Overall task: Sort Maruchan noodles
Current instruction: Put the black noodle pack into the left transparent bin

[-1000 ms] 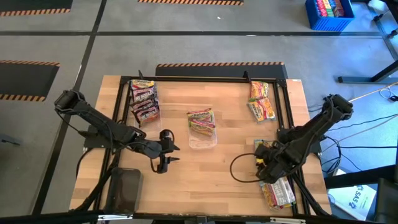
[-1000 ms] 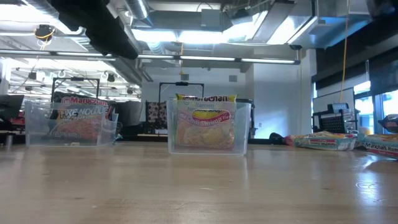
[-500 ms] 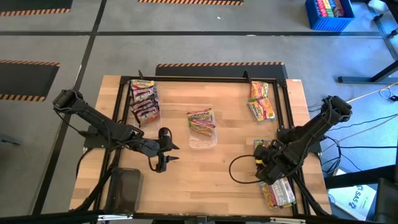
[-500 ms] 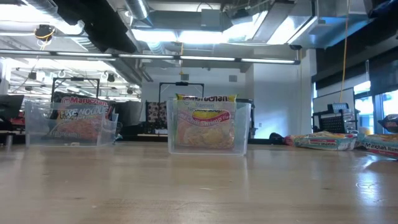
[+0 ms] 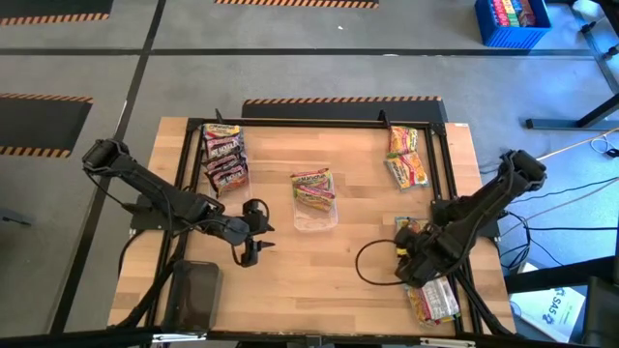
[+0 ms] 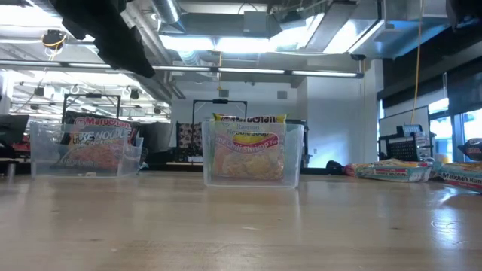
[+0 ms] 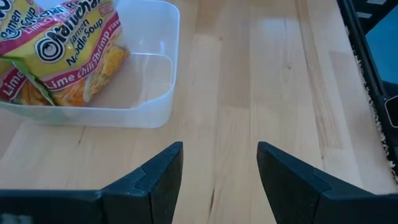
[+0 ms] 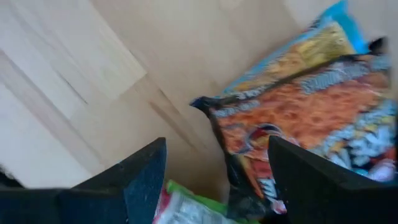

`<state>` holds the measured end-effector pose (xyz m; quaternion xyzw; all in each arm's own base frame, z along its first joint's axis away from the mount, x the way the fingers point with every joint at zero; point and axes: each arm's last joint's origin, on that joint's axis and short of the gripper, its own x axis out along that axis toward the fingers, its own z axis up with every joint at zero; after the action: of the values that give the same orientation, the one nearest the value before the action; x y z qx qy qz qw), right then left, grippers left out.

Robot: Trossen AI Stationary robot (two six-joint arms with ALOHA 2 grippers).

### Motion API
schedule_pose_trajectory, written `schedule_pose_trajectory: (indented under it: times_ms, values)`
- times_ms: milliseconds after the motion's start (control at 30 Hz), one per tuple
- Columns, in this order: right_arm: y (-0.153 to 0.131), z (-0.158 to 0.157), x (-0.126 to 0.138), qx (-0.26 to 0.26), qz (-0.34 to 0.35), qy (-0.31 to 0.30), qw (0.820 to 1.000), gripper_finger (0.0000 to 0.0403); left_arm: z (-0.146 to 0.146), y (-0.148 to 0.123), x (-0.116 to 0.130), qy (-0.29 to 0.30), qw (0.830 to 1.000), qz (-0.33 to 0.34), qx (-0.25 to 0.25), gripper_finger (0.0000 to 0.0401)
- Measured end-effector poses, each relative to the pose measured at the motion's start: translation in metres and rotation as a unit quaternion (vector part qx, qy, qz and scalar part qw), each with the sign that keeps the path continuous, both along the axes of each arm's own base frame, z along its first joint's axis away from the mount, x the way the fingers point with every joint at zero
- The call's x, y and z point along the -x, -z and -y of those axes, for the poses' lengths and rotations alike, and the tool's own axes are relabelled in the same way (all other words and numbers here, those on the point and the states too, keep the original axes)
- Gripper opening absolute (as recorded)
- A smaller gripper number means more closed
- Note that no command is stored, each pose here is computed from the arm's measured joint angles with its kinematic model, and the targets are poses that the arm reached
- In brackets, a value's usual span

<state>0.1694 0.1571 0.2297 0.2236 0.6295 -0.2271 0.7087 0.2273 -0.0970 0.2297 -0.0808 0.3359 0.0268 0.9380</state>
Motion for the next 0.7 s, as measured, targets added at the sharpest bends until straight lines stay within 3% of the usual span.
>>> schedule_pose_trajectory:
  times_ms: [133,500,700]
  values:
    - [0.017,-0.009,-0.005,0.025,-0.02,-0.022,0.999,0.0264,0.0,0.0,0.0,-0.004,1.0,0.002,-0.004,0.0199]
    - [0.058,-0.013,-0.016,0.169,-0.067,-0.089,0.979,0.0264,-0.001,0.0,0.0,-0.011,1.0,0.005,-0.01,0.0199]
    - [0.066,-0.012,-0.012,0.186,-0.132,-0.106,0.968,0.0251,-0.001,0.0,0.0,-0.004,1.0,0.005,-0.02,0.0199]
